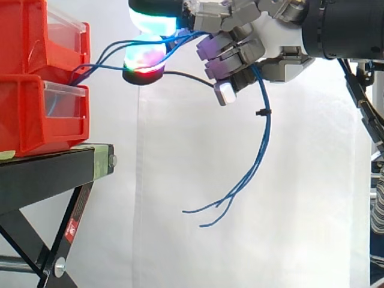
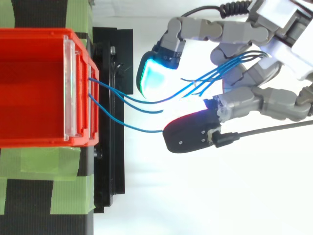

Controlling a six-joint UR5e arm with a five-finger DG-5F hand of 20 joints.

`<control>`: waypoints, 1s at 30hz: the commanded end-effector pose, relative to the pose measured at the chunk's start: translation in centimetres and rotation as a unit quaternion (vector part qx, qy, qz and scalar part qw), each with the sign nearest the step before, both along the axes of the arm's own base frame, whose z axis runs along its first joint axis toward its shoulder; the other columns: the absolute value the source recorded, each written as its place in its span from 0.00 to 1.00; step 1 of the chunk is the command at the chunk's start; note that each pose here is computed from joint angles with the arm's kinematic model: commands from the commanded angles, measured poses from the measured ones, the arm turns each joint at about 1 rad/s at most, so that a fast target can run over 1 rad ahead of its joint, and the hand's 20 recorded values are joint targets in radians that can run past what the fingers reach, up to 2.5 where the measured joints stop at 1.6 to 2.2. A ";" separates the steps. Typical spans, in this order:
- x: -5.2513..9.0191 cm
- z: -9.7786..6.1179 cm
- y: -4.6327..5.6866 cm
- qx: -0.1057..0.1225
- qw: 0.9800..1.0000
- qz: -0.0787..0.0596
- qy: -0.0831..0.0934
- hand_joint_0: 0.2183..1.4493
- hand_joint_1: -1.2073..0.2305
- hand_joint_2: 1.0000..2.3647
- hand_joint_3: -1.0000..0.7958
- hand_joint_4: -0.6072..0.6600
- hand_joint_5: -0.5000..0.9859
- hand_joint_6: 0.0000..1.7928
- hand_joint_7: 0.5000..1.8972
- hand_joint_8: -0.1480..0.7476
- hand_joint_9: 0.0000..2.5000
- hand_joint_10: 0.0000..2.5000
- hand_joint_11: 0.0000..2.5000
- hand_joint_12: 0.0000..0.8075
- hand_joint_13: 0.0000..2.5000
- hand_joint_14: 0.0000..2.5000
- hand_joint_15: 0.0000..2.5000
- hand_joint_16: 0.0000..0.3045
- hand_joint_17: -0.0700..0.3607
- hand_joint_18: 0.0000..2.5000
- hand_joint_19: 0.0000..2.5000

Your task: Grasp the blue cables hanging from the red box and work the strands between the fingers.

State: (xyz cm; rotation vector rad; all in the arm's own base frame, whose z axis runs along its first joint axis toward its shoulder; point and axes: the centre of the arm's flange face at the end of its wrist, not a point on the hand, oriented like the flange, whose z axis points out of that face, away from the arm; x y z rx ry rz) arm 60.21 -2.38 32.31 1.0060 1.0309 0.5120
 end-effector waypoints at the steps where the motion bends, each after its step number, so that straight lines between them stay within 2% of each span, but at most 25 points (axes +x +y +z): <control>1: 0.0 0.0 0.2 0.001 1.000 0.002 0.000 0.55 0.33 0.01 0.19 0.65 0.61 0.00 0.64 0.76 0.71 1.00 1.00 0.85 0.78 1.00 0.68 0.80 0.58 1.00 0.24; 11: -0.1 -0.1 1.0 0.009 1.000 0.011 0.000 0.51 0.33 0.01 0.12 0.65 0.60 0.00 0.63 0.76 0.71 1.00 1.00 0.85 0.78 1.00 0.68 0.80 0.58 1.00 0.24; 21: 0.0 -0.2 2.1 0.011 1.000 0.019 0.000 0.52 0.32 0.01 0.12 0.65 0.59 0.00 0.63 0.76 0.71 1.00 1.00 0.85 0.78 1.00 0.68 0.80 0.58 1.00 0.24; 24: 0.0 -0.1 2.2 0.018 1.000 0.022 -0.004 0.54 0.31 0.01 0.14 0.65 0.59 0.00 0.64 0.76 0.71 1.00 1.00 0.85 0.78 1.00 0.68 0.80 0.58 1.00 0.24; 30: 0.0 -0.2 2.4 0.038 0.999 0.027 -0.013 0.62 0.30 0.01 0.25 0.64 0.59 0.00 0.64 0.76 0.71 1.00 1.00 0.85 0.78 1.00 0.68 0.80 0.58 1.00 0.24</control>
